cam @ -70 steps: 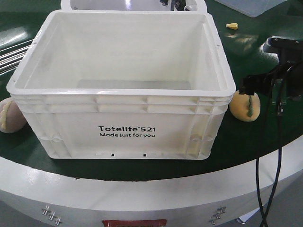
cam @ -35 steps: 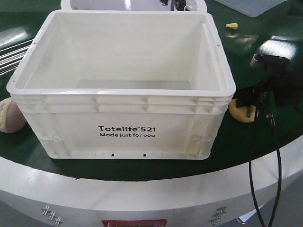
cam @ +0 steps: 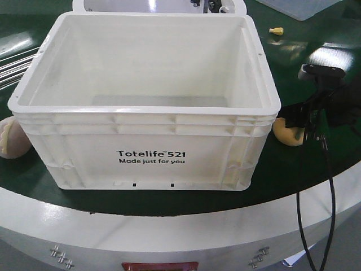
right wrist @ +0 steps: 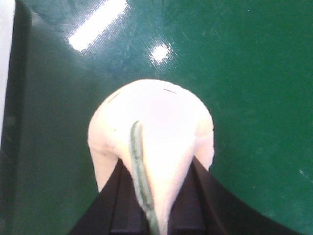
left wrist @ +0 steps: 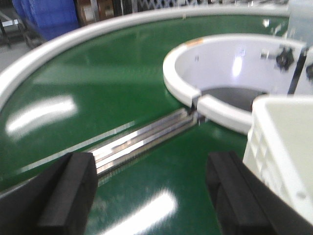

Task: Place moving items into box and shelve
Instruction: 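Lower the left gripper onto the pink plush ball and close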

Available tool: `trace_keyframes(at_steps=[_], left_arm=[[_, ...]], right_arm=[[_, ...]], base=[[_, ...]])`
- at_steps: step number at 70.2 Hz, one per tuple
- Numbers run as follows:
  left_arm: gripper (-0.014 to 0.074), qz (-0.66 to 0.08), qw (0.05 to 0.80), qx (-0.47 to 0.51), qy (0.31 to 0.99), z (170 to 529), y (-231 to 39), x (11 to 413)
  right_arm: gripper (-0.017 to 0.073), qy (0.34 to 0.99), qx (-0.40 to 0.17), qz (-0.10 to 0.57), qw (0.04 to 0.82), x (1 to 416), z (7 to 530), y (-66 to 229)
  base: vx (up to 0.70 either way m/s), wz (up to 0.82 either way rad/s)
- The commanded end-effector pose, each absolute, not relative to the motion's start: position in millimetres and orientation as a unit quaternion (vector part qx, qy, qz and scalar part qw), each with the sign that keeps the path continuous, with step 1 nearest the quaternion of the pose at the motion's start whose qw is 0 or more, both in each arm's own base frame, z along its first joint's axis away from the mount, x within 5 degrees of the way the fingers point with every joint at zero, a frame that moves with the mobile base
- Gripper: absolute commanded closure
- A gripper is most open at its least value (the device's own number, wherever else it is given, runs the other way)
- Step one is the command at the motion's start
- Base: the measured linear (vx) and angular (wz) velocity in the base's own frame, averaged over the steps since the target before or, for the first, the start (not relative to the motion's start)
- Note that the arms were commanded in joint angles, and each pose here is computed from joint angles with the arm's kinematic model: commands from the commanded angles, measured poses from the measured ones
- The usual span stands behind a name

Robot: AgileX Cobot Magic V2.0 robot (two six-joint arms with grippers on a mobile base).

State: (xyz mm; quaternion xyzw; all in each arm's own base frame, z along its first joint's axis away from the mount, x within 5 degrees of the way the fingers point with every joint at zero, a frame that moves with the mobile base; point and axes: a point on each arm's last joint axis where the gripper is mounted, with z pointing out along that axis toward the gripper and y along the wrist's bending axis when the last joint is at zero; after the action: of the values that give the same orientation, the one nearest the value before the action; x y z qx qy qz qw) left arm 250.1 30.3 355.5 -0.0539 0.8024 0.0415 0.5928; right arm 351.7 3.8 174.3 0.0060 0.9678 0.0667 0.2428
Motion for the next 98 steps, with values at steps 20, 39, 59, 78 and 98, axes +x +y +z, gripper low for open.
trace_keyframes(at_steps=[20,39,59,78,98], left_arm=[[0.0007,0.035,0.542,-0.064,0.838,324,35,286],[0.0007,0.036,0.475,-0.069,0.877,292,38,301],[0.0007,0.035,0.424,-0.072,0.902,264,39,311],[0.0007,0.037,0.368,-0.075,0.926,239,41,316],[0.0024,0.036,0.324,-0.076,0.942,213,42,323]], right_arm=[[0.0574,0.958,-0.001,0.062,0.279,356,194,3],[0.0574,0.958,-0.001,0.062,0.280,356,194,3],[0.0574,0.958,-0.001,0.062,0.279,356,194,3],[0.0574,0.958,-0.001,0.062,0.279,356,194,3],[0.0574,0.959,-0.001,0.063,0.275,355,194,3]], base=[[0.00,0.00],[0.00,0.00],[0.00,0.00],[0.00,0.00],[0.00,0.00]])
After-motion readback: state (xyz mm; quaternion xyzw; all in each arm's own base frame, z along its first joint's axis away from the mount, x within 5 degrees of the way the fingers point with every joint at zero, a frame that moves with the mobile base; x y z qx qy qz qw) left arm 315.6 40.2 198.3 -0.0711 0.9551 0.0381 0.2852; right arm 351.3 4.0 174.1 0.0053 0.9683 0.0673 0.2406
